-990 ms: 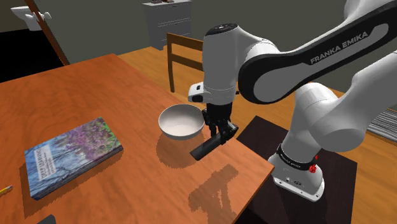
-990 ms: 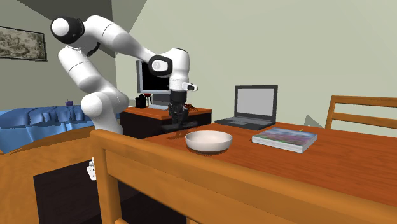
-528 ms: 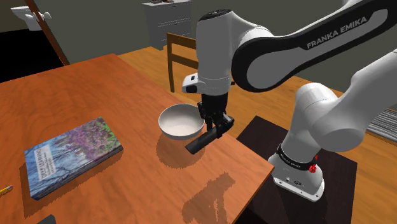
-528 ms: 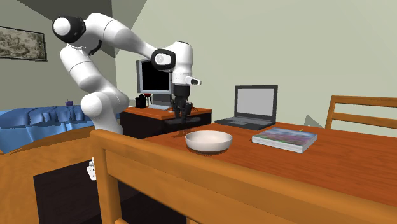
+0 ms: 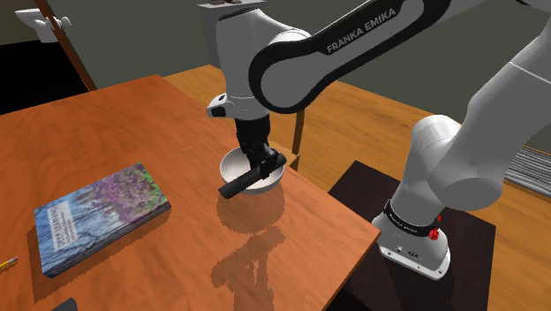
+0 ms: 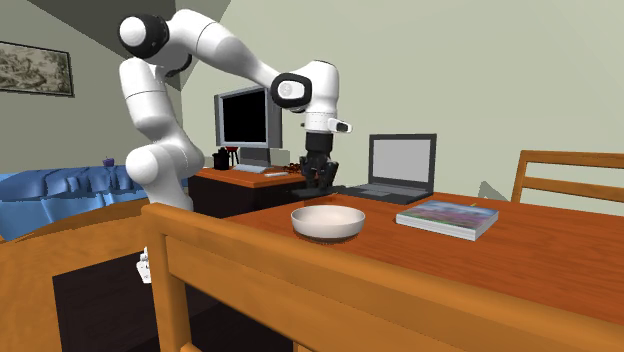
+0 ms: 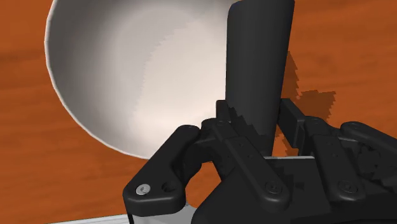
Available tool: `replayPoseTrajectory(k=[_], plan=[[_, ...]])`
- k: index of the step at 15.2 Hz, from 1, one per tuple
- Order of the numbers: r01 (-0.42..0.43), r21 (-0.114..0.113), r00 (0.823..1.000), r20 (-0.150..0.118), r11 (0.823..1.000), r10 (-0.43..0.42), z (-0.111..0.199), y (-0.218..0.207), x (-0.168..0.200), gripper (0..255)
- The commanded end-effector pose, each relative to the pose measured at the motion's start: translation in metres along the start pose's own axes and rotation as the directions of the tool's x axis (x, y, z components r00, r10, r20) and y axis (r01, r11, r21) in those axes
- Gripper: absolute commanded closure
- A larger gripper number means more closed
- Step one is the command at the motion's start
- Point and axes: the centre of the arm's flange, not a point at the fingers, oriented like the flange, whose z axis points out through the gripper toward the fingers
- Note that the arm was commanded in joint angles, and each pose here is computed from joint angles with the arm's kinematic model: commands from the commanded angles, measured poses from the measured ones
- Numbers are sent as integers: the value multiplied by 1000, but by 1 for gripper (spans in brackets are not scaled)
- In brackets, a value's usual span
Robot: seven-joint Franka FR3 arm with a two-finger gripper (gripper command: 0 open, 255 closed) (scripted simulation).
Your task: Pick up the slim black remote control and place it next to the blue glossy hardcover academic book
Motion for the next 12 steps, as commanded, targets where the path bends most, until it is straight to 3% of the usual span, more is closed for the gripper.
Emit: replayPoseTrajectory(k=[1,12], plan=[[0,0,1000,0,1000,0,-2,22,10,255],[0,0,1000,0,1000,0,-13,150,78,255]])
